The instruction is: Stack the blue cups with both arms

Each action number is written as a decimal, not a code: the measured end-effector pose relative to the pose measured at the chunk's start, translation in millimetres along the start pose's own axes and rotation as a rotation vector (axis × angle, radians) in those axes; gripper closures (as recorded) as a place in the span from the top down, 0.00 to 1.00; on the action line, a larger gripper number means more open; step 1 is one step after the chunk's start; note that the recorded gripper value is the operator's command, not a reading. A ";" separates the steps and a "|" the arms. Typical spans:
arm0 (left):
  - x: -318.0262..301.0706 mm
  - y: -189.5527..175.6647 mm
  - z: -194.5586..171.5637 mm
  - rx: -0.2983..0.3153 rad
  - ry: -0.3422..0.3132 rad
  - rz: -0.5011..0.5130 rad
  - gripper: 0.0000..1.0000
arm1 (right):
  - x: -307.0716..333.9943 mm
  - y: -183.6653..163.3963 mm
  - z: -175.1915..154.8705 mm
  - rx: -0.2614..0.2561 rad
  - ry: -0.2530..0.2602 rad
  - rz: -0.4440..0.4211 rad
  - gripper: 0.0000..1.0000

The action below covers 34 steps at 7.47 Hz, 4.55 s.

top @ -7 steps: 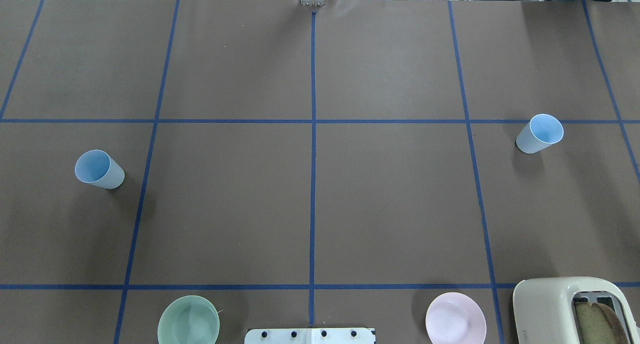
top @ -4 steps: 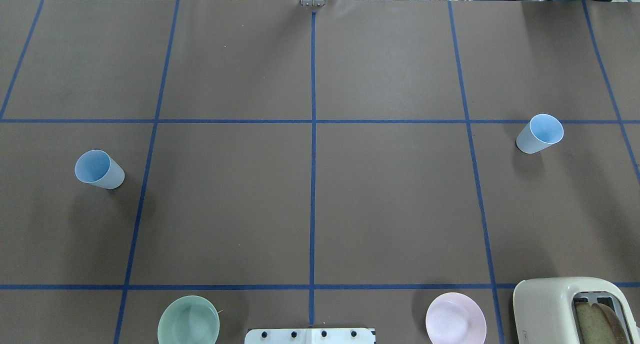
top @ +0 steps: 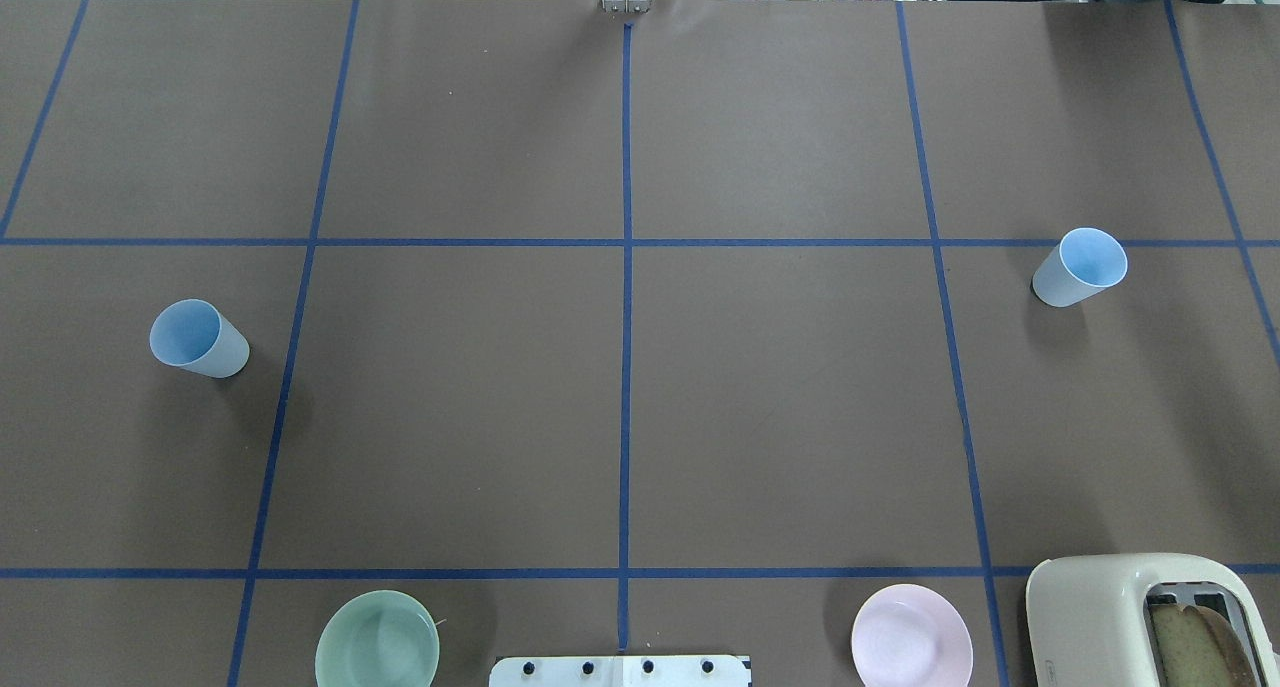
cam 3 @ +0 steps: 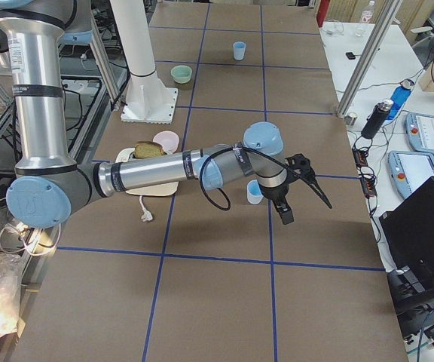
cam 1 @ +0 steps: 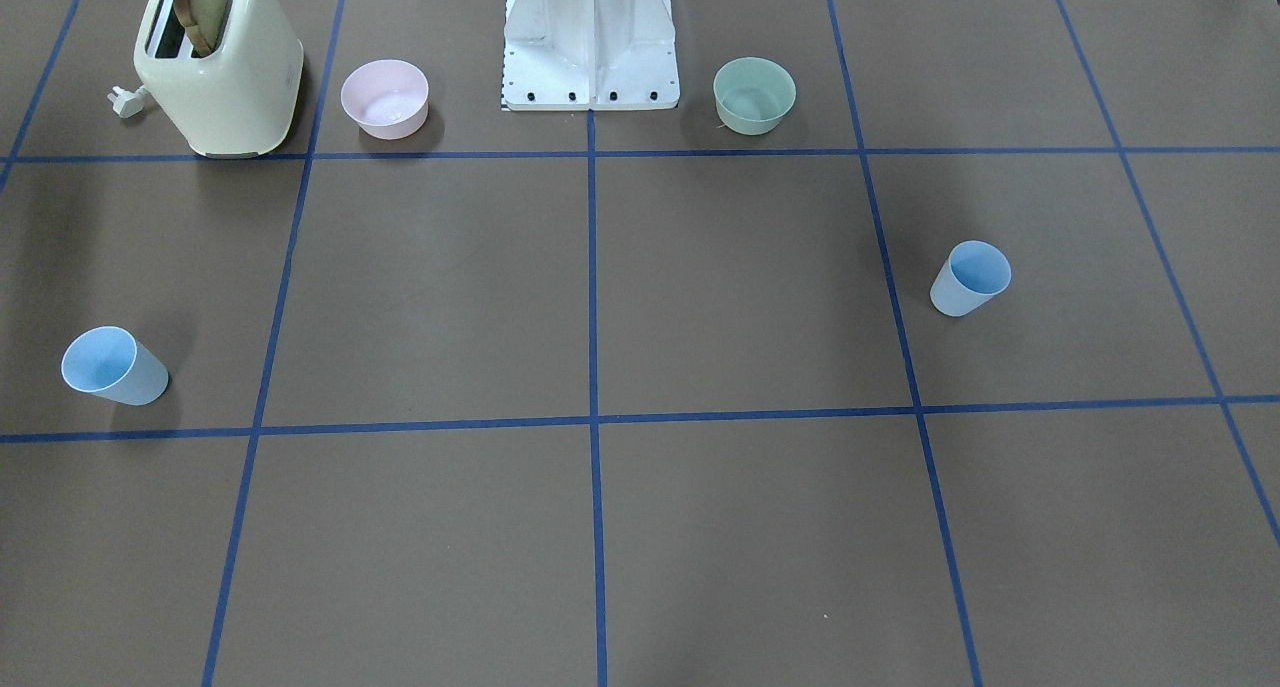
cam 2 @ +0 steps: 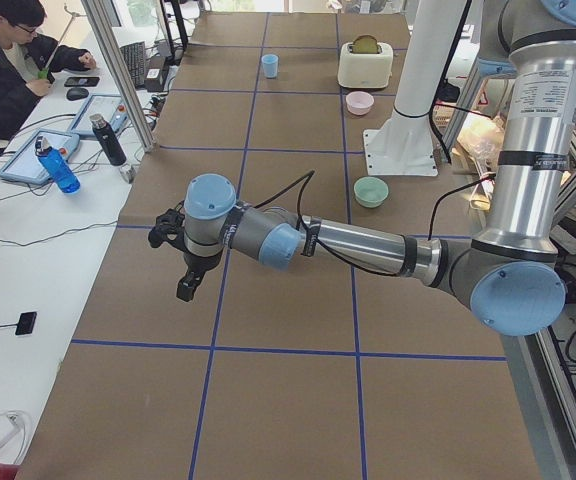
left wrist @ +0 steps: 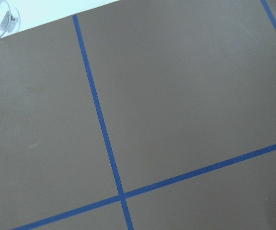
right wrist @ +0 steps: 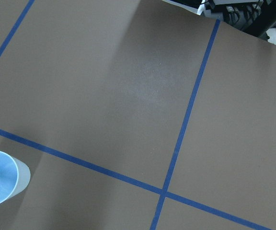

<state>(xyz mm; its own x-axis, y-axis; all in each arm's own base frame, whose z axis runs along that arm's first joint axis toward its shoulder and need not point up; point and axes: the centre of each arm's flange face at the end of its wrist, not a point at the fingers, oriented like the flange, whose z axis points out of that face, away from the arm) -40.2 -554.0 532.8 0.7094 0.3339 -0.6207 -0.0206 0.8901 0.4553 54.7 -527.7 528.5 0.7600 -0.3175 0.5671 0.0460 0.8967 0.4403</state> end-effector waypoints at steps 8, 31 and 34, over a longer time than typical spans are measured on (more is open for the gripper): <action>191.5 47.7 130.4 -0.067 0.164 -0.157 0.98 | -47.6 -18.6 21.2 -0.022 -0.023 0.139 1.00; 678.0 -78.8 151.7 -0.103 0.116 -0.224 0.00 | -53.0 -16.0 31.7 -0.044 -0.033 0.177 1.00; 698.9 -61.1 156.0 -0.112 0.129 -0.198 0.00 | -54.0 -16.1 32.4 -0.045 -0.034 0.179 1.00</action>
<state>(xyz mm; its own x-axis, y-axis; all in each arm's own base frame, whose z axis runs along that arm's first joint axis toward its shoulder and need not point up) 566.8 -423.3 170.7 0.6122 0.1805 -0.7698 0.0264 0.9684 0.2481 -8.1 -535.0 513.4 0.7365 -0.1614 0.6569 -0.0582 0.9524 0.2993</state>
